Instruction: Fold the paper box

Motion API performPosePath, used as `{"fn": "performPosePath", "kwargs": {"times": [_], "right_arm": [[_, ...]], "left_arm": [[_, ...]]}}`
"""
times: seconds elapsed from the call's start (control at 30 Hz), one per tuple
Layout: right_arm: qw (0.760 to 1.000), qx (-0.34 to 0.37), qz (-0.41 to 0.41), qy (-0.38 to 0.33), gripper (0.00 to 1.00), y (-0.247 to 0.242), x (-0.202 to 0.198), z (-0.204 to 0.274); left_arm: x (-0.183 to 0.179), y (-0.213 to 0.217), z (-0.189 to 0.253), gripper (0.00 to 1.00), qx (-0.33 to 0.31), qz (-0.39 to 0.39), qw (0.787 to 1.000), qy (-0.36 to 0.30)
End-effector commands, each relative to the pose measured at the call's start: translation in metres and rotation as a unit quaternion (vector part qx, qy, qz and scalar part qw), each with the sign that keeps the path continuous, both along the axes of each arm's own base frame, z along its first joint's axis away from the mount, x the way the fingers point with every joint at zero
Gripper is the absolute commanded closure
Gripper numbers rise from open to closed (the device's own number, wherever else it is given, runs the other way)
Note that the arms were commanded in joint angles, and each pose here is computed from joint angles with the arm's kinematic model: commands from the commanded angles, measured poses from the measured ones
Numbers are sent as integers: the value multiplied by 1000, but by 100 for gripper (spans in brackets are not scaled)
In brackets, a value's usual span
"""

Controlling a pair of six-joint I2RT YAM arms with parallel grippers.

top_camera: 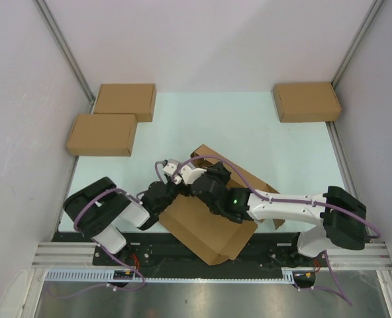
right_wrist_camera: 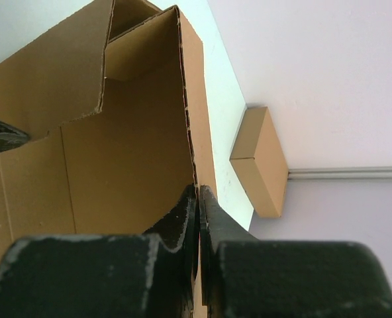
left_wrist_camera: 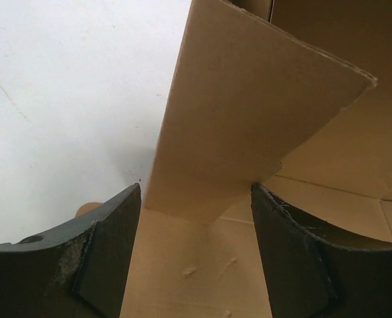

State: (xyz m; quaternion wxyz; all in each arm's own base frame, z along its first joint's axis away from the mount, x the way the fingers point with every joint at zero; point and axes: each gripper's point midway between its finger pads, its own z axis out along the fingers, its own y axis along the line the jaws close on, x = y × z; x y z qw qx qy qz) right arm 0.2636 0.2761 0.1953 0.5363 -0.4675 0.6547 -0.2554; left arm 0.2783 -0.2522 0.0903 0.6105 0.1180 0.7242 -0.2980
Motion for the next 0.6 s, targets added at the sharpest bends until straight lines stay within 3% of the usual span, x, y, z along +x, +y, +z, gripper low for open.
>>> {"fn": "performPosePath", "kwargs": {"times": [0.0, 0.23, 0.37, 0.57], "right_arm": [[996, -1, 54, 74, 100, 15, -16, -37], [996, -7, 51, 74, 100, 14, -15, -39], [996, -5, 50, 70, 99, 15, -14, -37], [997, 11, 47, 65, 84, 16, -13, -29]], "left_arm": [[11, -12, 118, 28, -132, -20, 973, -186], [18, -10, 128, 32, -139, -27, 970, -197], [24, -9, 134, 41, -141, -29, 968, -206], [21, -12, 136, 51, -143, -50, 966, -208]]}}
